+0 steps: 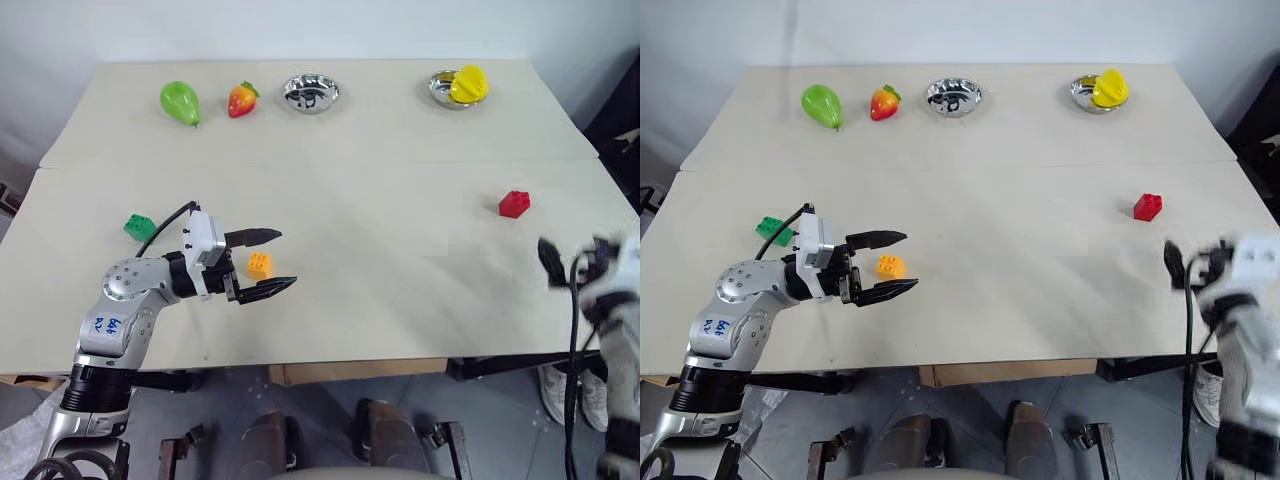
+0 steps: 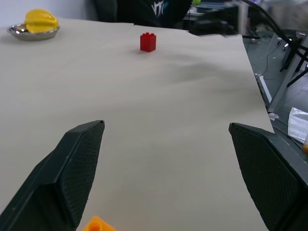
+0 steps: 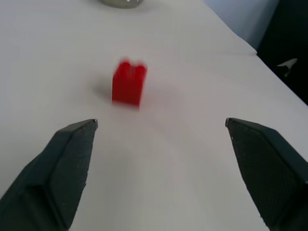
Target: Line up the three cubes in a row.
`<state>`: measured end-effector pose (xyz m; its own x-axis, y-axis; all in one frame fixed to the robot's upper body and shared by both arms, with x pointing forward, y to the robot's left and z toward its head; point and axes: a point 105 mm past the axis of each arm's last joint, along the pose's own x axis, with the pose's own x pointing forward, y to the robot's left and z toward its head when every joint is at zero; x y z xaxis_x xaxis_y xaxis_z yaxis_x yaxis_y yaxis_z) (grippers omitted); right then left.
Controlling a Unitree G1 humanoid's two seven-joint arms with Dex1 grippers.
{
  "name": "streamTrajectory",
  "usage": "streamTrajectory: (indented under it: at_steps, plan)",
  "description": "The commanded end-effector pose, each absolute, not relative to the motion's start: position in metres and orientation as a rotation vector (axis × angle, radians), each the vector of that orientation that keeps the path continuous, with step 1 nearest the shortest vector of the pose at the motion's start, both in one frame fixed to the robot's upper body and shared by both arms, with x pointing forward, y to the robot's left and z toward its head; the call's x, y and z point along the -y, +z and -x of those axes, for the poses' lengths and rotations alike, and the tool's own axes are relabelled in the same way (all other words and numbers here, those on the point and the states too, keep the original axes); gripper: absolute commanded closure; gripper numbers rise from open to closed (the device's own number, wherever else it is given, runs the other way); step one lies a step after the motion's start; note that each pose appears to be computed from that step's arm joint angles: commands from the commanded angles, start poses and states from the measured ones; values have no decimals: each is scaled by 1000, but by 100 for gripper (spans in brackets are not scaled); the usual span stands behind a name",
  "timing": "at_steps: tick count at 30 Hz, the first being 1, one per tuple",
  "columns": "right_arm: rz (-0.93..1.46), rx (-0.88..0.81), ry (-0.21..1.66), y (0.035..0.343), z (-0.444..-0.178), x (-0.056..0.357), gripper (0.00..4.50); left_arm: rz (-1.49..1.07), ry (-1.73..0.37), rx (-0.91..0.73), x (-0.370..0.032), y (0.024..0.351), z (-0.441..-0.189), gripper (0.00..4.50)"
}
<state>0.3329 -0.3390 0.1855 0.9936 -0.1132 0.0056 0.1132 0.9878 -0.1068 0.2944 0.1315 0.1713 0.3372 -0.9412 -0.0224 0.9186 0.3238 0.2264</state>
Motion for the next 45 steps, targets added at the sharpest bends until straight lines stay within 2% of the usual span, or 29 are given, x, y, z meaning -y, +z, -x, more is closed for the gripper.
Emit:
streamTrajectory:
  at_steps: [1,7,13,17,23,25,27,29,31,33,34,40,45]
  plan:
    - [122,-115,-163,188,-352,344,0,-259,-1218,176,-130,181,-293,13]
    - [82,-194,-200,187,-391,347,0,-281,-1205,181,-131,179,-289,13]
    - [84,-225,-250,176,-404,353,0,-287,-1183,180,-133,179,-285,13]
    - [60,-240,-221,169,-407,349,95,-291,-1173,179,-135,180,-285,0]
    - [36,-218,-194,168,-411,346,297,-305,-1173,180,-135,181,-285,0]
    - [34,-197,-162,174,-412,344,302,-309,-1168,182,-137,183,-286,0]
    - [66,-156,-43,185,-414,330,302,-310,-1156,183,-140,184,-286,0]
    - [173,-152,295,191,-409,287,302,-315,-1152,178,-145,184,-285,0]
    - [264,-165,633,190,-391,248,302,-316,-1148,173,-151,184,-285,0]
    - [363,-76,897,200,-373,219,302,-309,-1124,161,-163,181,-287,0]
    - [410,-83,987,199,-370,209,302,-305,-1107,151,-170,179,-287,0]
    - [658,-195,1323,166,-365,172,302,-310,-1074,107,-189,167,-282,0]
    - [641,-247,1483,150,-364,152,302,-300,-1065,109,-188,167,-277,0]
